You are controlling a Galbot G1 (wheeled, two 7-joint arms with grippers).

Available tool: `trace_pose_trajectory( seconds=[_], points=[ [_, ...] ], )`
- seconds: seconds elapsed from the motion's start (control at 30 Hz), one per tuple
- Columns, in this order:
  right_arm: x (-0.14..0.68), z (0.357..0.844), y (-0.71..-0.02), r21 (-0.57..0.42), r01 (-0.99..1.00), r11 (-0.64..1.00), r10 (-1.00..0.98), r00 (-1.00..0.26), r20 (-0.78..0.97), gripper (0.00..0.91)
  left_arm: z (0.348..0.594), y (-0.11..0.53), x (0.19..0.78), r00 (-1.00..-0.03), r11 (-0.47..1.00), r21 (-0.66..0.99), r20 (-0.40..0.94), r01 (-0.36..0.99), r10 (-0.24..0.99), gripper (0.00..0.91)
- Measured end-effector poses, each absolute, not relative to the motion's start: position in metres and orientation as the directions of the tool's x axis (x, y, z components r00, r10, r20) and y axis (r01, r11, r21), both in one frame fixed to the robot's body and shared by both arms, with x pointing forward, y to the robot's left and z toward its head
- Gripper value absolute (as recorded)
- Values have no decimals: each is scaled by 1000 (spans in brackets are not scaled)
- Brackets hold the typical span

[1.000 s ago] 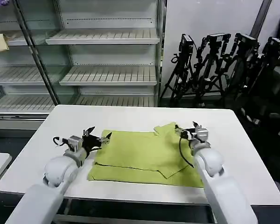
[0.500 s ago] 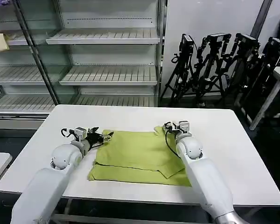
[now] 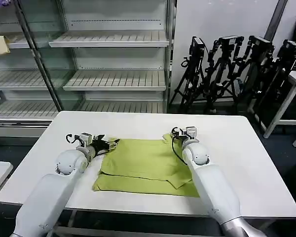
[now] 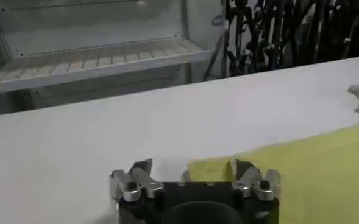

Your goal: Fold and organize the clothes.

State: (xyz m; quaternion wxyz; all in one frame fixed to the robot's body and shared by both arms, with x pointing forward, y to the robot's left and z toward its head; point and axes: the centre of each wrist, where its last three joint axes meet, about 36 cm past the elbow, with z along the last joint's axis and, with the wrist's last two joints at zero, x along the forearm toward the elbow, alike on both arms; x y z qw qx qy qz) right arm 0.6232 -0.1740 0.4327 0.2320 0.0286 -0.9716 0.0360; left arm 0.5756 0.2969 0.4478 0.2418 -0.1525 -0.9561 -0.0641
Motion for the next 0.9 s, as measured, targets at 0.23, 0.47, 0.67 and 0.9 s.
trace_pose_trajectory(
  seconds=[0.23,0.47,0.67,0.9],
  points=[
    [620,429,-176,-50,-73,996,-42,-885,464,0,443,295,574,-830,942,46,490,332,268,20],
    [616,427,-177,-40,-83,996,-55,-883,465,0,441,294,571,-826,939,44,492,340,276,10],
    [610,426,-181,-41,-99,994,-70,-893,445,0,440,291,568,-824,937,37,488,348,287,10],
    [594,430,-189,-22,-120,992,-101,-909,405,0,444,294,559,-832,937,33,471,348,293,20]
  ],
)
